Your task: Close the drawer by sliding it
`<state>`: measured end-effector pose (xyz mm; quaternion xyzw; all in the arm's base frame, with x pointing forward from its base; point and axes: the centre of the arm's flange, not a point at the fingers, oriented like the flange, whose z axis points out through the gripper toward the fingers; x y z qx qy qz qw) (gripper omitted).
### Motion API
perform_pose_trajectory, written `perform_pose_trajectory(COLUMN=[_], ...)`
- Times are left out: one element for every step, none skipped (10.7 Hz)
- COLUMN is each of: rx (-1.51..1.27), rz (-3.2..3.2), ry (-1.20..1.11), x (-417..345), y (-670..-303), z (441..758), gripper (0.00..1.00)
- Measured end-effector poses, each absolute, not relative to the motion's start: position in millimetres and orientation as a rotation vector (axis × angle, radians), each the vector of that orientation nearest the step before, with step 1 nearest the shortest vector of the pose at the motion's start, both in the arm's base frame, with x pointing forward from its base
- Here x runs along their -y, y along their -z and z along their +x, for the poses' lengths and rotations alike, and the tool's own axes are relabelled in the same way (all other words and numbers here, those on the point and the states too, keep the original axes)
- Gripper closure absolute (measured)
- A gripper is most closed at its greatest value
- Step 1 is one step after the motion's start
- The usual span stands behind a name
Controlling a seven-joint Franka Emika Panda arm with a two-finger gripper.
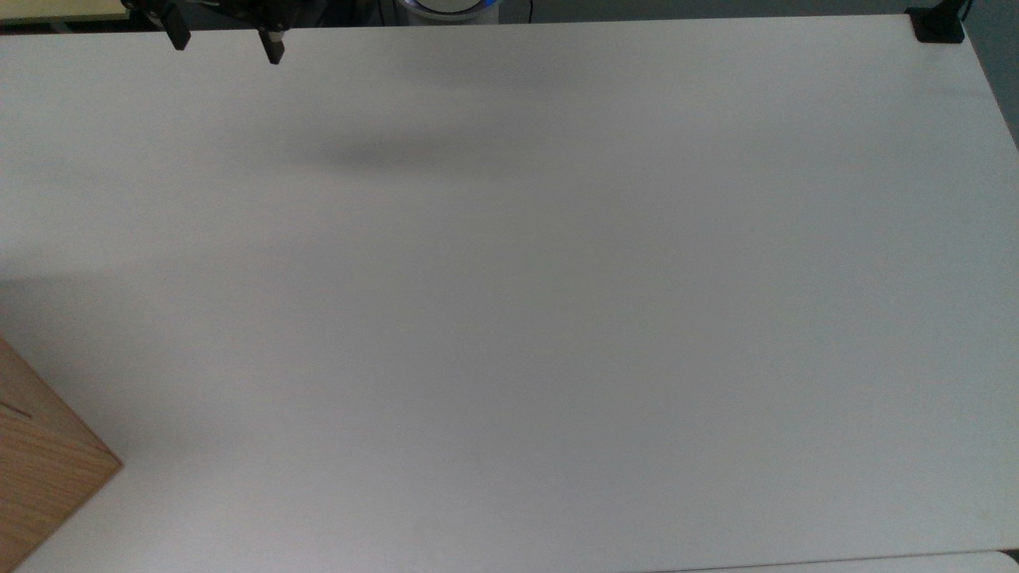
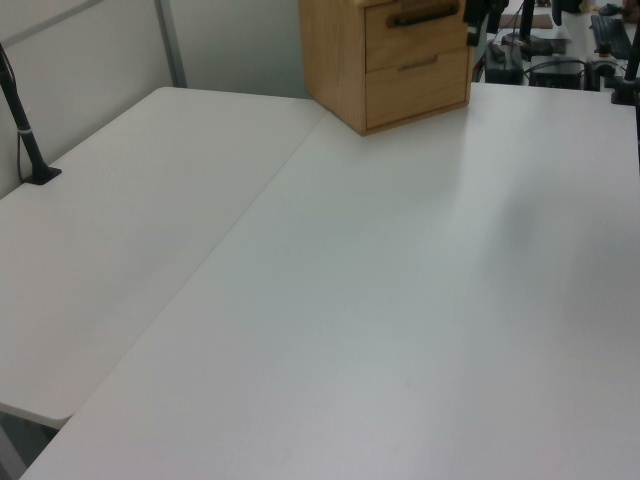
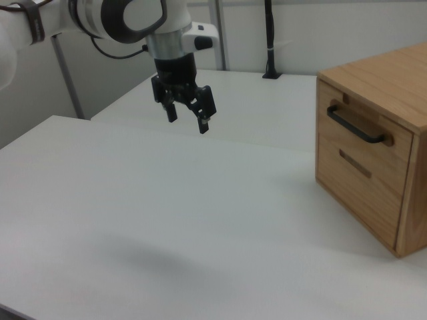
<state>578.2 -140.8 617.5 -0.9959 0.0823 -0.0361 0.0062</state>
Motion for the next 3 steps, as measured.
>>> perform_pose_trajectory(rx=[-0.193, -0.154, -0.152], rz=[-3.120, -3.121, -3.110], ry=[0.097, 0.092, 0.094], x=[137.2, 139.4, 144.0], y=[-612.8, -611.9, -614.4], z=[577.8, 574.1, 568.9], gripper=[0.00, 0.00, 0.00])
